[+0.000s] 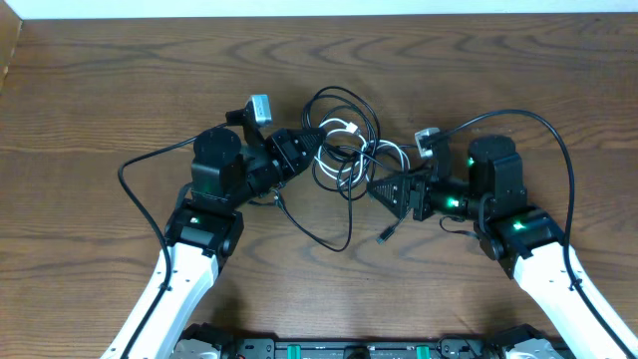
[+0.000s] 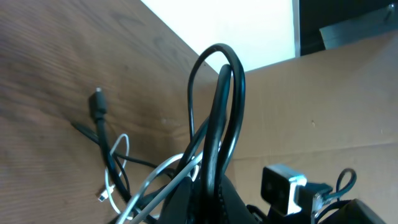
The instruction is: Untangle cables
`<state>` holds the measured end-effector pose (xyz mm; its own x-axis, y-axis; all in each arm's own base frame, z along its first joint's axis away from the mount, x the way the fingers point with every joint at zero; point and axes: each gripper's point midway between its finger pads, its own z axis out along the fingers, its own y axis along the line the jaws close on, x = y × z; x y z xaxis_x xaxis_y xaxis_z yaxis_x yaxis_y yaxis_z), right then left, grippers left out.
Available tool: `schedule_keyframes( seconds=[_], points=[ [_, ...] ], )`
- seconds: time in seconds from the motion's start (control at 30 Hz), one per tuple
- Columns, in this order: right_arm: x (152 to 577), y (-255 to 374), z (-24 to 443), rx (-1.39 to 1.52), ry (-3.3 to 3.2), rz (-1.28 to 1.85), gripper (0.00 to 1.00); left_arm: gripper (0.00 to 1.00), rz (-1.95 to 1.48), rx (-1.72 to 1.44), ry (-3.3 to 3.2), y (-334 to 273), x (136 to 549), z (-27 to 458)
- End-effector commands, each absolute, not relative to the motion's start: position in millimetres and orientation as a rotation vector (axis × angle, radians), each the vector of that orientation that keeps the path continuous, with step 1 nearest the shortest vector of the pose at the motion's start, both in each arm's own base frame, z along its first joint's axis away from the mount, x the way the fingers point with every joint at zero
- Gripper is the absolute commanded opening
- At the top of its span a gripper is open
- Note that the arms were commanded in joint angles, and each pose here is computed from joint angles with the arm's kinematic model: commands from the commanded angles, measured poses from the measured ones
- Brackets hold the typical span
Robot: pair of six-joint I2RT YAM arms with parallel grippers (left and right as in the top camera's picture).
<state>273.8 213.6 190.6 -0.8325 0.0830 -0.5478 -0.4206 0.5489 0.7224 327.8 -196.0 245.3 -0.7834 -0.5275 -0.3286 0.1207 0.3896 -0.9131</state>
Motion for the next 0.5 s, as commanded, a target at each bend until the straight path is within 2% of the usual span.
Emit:
schedule_keyframes(
  seconds=[0.0, 0.17, 0.47],
  points=[
    [279, 215, 199, -0.167, 2.251, 1.313, 0.75, 0.08, -1.443, -0.289, 2.058, -206, 322, 251],
    [292, 208, 198, 0.099, 2.287, 1.327, 0.66, 0.08, -1.459, -0.262, 2.069, -215, 317, 251],
    [306, 202, 186, 0.503, 2.302, 1.26, 0.64, 0.08, -1.484, -0.22, 2.085, -228, 307, 252]
  ],
)
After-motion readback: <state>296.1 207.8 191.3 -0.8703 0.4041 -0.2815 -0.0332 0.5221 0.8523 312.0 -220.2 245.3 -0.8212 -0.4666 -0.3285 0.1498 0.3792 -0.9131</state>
